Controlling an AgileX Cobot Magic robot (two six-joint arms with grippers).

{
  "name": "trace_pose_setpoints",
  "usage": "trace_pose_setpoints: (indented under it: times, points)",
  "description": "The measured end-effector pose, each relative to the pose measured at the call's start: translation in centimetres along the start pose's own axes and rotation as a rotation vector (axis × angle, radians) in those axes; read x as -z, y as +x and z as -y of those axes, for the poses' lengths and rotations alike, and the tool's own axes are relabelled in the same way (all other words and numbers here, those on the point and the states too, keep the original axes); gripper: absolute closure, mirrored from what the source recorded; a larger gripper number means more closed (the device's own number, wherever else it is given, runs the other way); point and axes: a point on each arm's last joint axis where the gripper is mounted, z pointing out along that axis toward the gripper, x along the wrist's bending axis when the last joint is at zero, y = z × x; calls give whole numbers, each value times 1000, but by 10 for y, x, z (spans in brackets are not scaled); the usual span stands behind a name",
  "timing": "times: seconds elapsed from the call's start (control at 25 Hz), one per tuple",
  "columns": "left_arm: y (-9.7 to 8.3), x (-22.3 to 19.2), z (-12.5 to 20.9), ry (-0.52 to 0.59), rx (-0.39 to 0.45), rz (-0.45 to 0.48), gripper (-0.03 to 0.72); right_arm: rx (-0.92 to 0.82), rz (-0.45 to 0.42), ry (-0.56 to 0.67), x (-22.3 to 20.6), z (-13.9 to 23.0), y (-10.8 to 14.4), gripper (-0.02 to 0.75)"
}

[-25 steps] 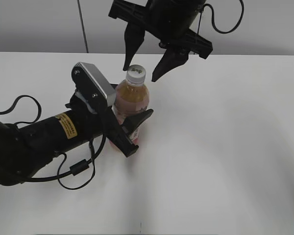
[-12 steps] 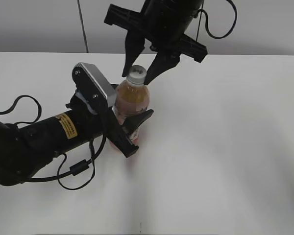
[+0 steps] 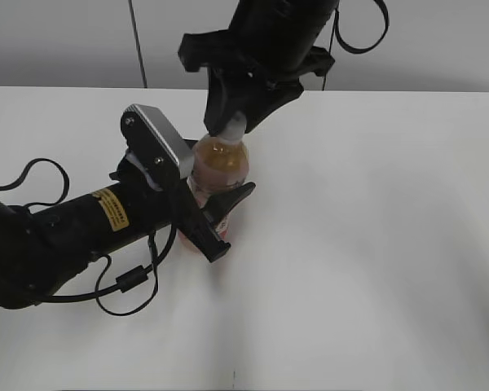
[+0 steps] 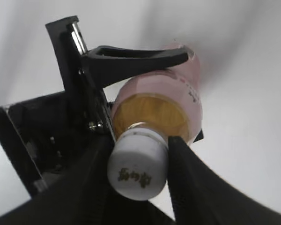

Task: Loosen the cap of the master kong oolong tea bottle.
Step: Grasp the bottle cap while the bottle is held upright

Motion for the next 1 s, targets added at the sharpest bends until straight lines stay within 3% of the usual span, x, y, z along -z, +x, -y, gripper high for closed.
trace_pose_setpoints:
  times: [0.32, 0.6, 1.0]
  points:
    - [0, -1, 1, 14, -3, 3, 247, 611, 113, 32, 1, 1, -5, 456]
    - [0, -1, 1, 16, -6, 3, 247, 839, 103, 42, 1, 0, -5, 456]
    - [2, 0, 0, 0, 15, -18, 247, 1301, 76, -10, 1, -4, -2, 456]
